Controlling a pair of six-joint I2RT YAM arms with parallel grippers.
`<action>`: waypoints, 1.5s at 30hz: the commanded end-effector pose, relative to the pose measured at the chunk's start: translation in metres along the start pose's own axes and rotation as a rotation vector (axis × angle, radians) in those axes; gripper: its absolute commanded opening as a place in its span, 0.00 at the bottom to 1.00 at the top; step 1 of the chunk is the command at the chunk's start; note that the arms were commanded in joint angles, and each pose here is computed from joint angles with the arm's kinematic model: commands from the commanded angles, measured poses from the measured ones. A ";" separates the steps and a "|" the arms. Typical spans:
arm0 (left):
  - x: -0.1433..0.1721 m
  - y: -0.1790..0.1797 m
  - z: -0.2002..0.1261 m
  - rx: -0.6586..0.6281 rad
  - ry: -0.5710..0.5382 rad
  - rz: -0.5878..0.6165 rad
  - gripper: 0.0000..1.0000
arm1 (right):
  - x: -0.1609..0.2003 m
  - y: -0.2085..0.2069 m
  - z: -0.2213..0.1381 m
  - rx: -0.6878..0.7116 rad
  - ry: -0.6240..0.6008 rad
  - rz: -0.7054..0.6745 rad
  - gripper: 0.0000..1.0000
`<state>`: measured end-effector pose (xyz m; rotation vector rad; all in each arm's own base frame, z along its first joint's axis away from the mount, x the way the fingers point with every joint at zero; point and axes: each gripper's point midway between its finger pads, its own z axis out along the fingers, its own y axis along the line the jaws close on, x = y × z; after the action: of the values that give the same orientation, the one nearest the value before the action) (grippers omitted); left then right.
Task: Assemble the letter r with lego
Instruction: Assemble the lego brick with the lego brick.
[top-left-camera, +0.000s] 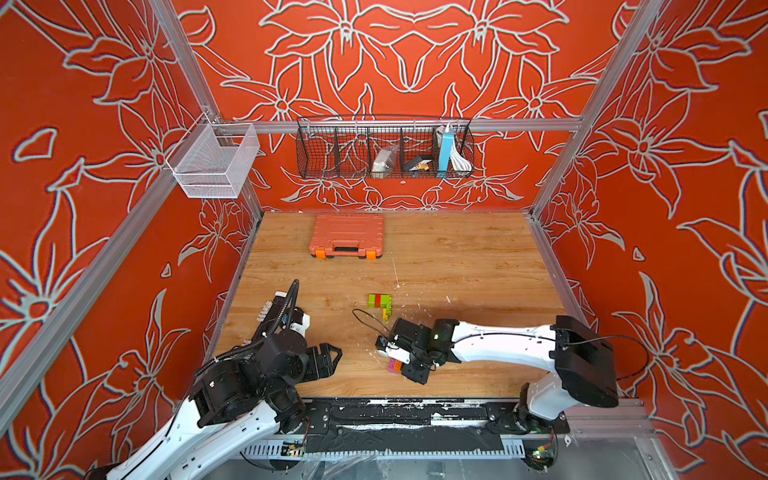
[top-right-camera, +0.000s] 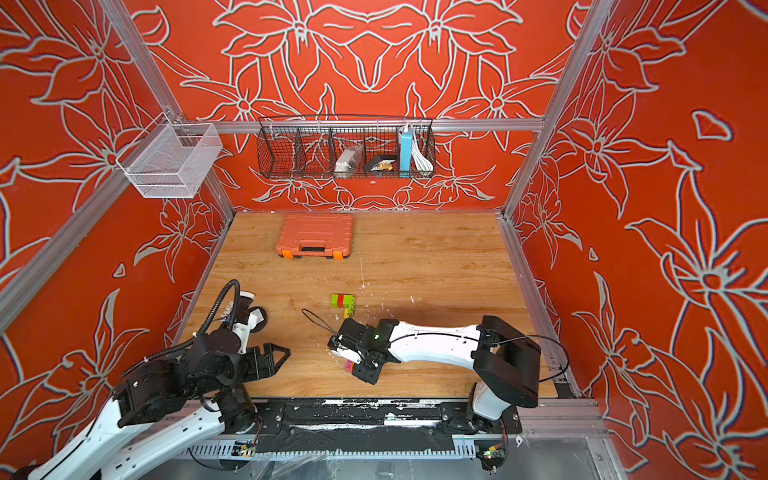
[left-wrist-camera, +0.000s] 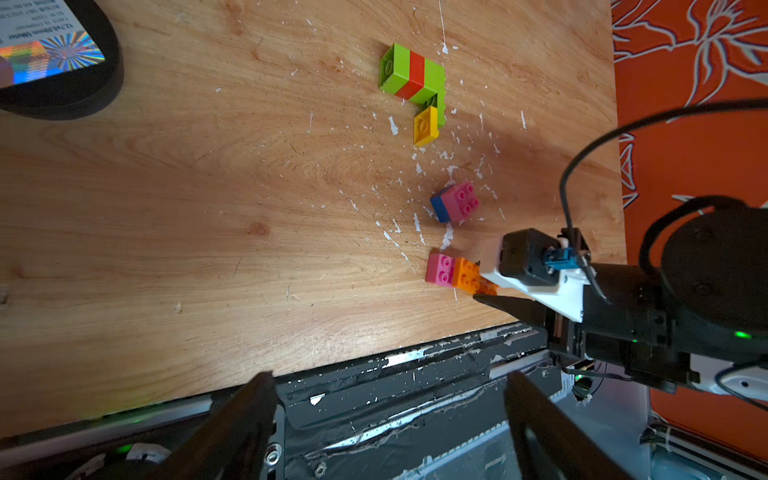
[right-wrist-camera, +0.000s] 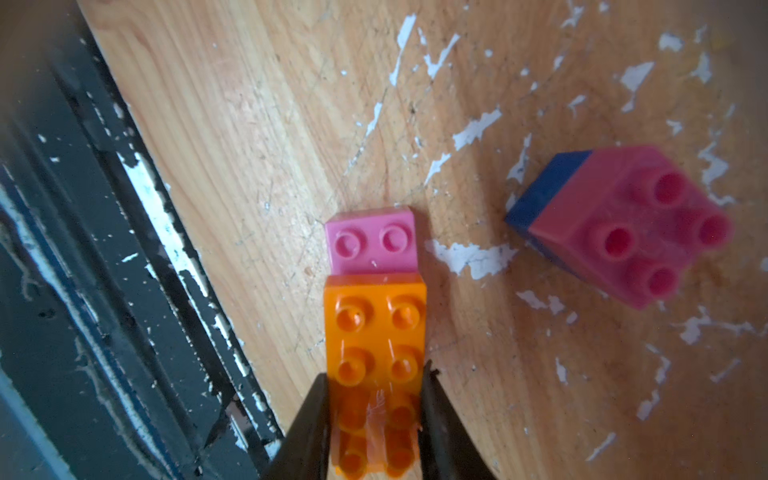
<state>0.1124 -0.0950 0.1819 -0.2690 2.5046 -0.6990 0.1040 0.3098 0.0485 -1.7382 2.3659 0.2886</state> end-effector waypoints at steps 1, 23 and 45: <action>-0.002 0.011 -0.006 -0.027 -0.031 -0.034 0.86 | -0.010 -0.002 -0.002 0.015 -0.034 -0.056 0.00; -0.002 0.008 -0.003 -0.025 -0.020 -0.019 0.87 | -0.011 -0.001 0.003 0.007 0.026 -0.150 0.00; 0.000 0.008 -0.002 -0.029 -0.008 -0.016 0.87 | 0.003 -0.009 0.015 0.045 0.170 -0.166 0.00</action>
<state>0.1103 -0.0887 0.1795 -0.2952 2.5056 -0.6791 0.1151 0.3288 0.0459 -1.9288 2.2535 0.1940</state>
